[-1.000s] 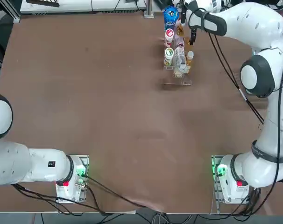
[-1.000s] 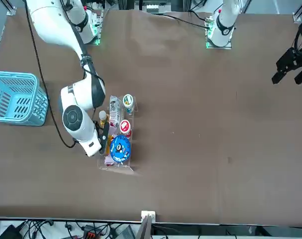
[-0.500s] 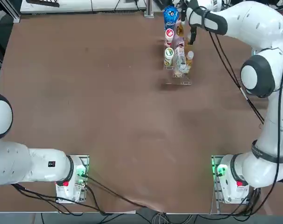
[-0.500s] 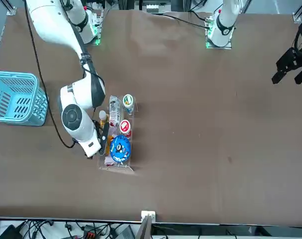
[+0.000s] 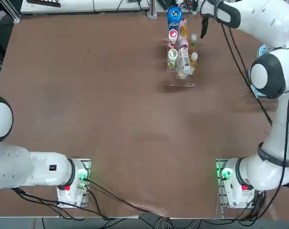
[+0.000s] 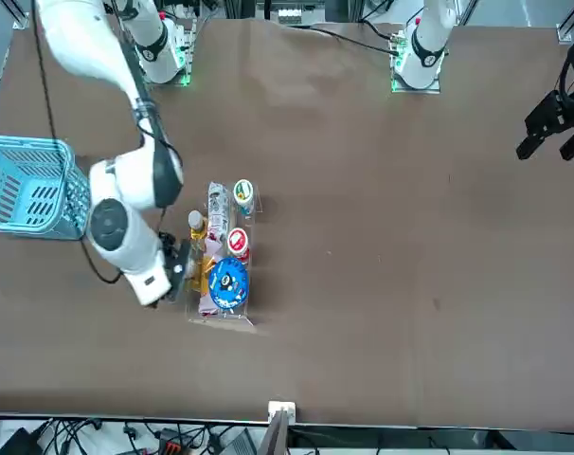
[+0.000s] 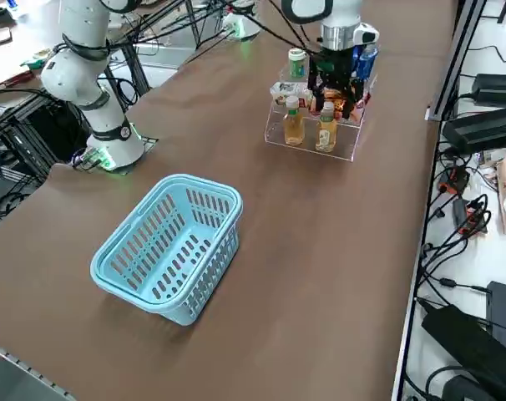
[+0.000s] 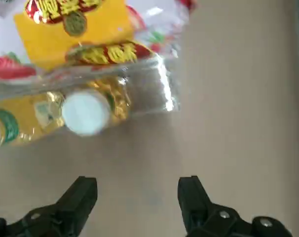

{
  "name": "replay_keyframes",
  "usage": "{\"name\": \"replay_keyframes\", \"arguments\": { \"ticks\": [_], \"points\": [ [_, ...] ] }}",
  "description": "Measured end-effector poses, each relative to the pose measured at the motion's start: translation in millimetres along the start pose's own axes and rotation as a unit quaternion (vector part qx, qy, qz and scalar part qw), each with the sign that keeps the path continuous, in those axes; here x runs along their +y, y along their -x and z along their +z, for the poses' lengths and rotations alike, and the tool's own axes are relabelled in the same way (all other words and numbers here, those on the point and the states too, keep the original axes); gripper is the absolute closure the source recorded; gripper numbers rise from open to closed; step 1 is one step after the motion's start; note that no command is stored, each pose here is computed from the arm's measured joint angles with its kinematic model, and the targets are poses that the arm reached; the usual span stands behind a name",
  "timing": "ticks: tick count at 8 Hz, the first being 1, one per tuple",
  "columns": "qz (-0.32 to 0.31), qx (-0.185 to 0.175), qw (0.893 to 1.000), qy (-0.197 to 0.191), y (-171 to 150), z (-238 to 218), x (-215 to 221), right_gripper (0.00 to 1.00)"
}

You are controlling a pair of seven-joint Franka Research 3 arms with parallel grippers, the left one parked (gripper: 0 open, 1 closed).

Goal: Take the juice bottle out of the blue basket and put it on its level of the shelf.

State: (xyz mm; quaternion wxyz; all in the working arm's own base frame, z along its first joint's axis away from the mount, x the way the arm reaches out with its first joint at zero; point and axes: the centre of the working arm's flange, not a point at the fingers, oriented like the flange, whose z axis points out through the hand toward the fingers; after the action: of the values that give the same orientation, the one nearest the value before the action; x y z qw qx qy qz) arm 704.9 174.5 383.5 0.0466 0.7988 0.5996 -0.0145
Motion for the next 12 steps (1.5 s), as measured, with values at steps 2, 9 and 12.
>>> {"name": "replay_keyframes", "arguments": {
  "ticks": [2, 9, 12],
  "points": [
    [0.056, 0.024, 0.998, -0.004, 44, -58, 12, 0.00],
    [0.397, 0.054, 0.914, -0.063, 194, -189, -8, 0.00],
    [0.505, 0.048, 0.859, -0.066, 222, -210, -37, 0.00]
  ]
}}
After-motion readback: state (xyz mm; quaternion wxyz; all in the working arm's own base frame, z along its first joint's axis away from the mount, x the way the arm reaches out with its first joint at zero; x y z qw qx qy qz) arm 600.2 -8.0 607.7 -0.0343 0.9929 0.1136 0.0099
